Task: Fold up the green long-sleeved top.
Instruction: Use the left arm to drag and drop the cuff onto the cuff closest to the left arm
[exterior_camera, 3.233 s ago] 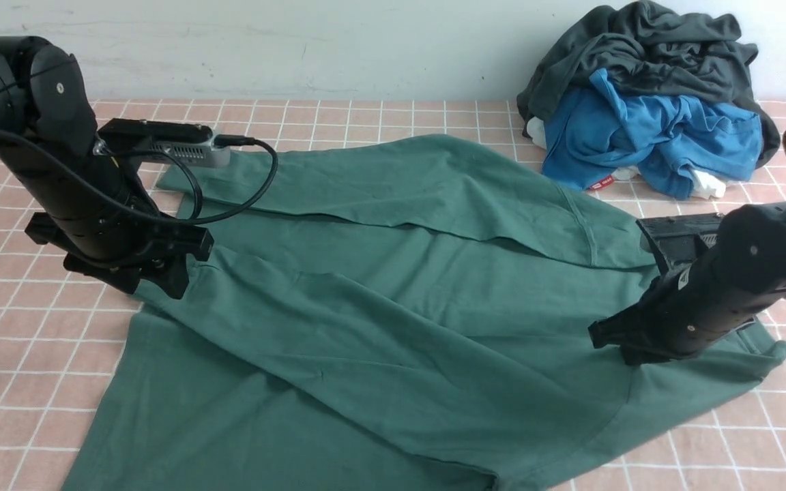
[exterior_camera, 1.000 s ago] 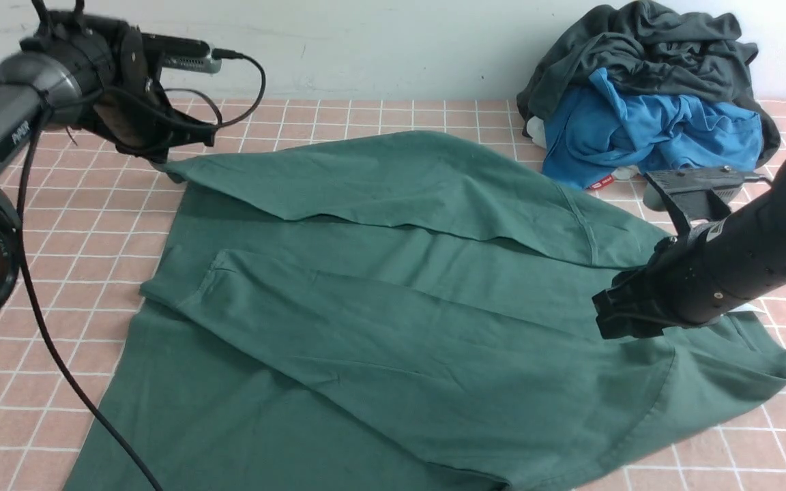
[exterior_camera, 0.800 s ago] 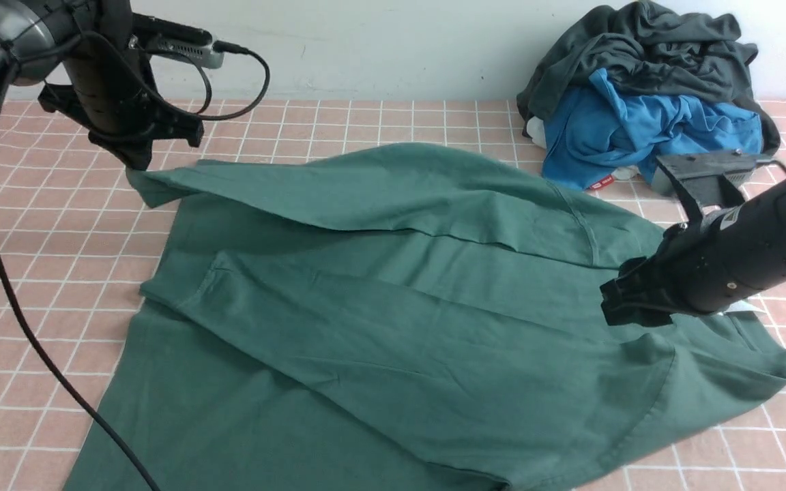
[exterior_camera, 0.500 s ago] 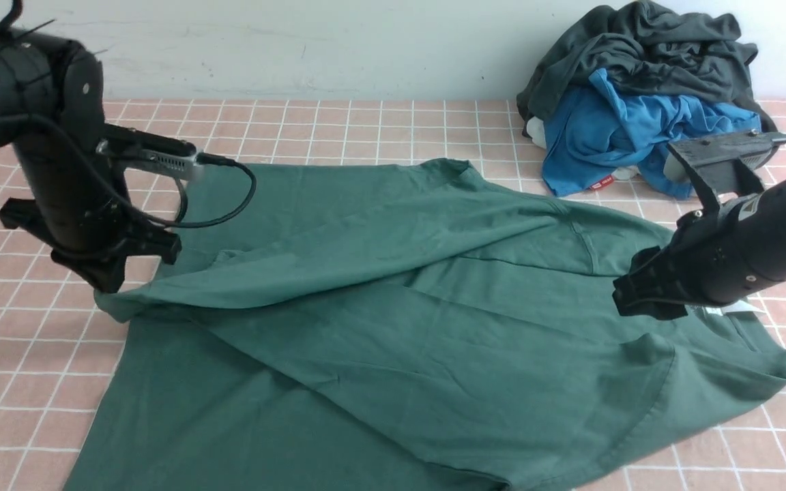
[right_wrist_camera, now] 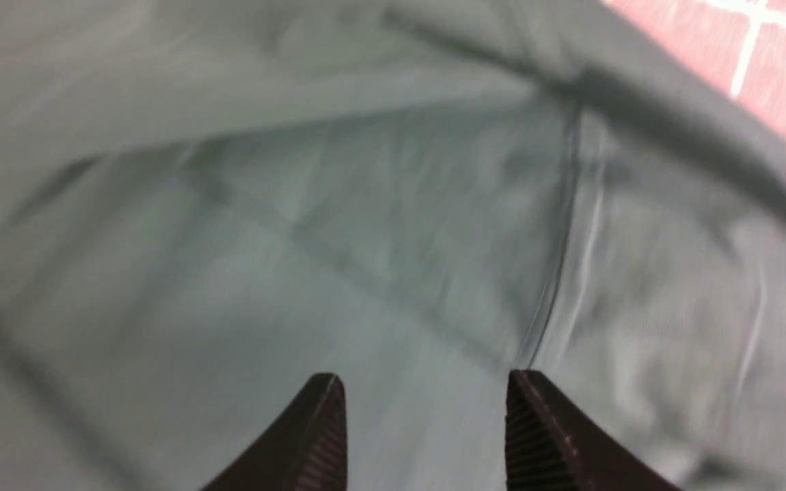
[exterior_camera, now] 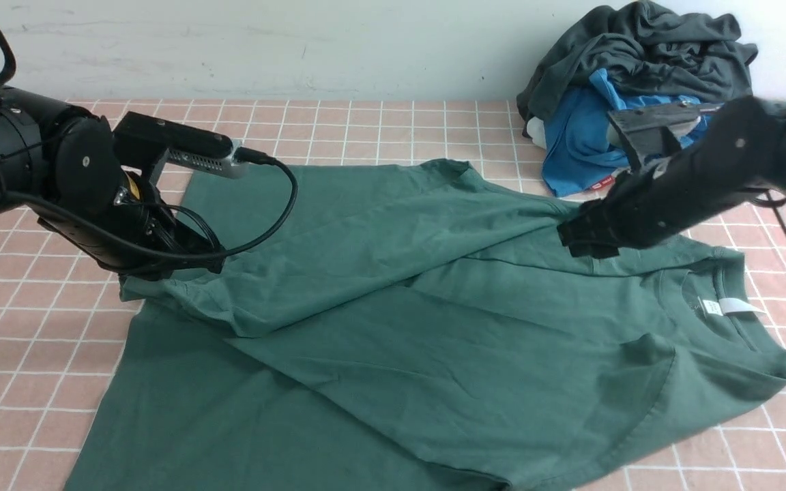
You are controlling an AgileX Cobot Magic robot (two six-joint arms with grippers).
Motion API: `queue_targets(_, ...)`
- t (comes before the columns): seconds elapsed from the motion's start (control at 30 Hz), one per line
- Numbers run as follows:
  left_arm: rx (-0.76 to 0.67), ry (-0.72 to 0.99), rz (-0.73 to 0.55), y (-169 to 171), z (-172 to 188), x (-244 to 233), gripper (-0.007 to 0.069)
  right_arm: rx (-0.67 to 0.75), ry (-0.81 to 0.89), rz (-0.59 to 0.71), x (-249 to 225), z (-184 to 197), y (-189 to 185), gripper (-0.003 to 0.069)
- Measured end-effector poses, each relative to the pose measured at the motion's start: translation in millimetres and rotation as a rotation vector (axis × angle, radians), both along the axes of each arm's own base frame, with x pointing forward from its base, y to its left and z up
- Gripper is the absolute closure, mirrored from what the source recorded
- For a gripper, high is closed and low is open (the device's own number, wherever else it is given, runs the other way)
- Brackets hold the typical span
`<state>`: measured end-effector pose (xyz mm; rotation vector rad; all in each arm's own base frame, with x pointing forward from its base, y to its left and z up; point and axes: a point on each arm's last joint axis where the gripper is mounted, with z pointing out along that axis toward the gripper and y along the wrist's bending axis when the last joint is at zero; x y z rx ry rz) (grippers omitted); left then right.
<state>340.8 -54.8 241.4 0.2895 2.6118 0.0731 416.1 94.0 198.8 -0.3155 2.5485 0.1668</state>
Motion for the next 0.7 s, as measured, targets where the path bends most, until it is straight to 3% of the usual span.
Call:
queue_targets(0.3, 0.006, 0.017, 0.001, 0.6, -1.0, -1.5, 0.0628, -0.061, 0.176, -0.075, 55.7, -48.1, -2.0, 0.0361)
queue_targets(0.47, 0.011, 0.015, -0.001, 0.8, -0.9, -1.3, 0.0628, -0.096, 0.199, -0.049, 63.9, -45.4, -1.8, 0.0483)
queue_targets(0.57, 0.058, 0.005, -0.022, 3.6, -0.4, -0.4, 0.0628, -0.173, 0.215, 0.017, 66.9, -35.8, -5.1, 0.0636)
queue_targets(0.7, 0.128, -0.015, -0.043, 8.1, 1.0, 1.3, 0.0628, -0.212, 0.229, 0.046, 72.1, -5.7, -14.1, 0.0657)
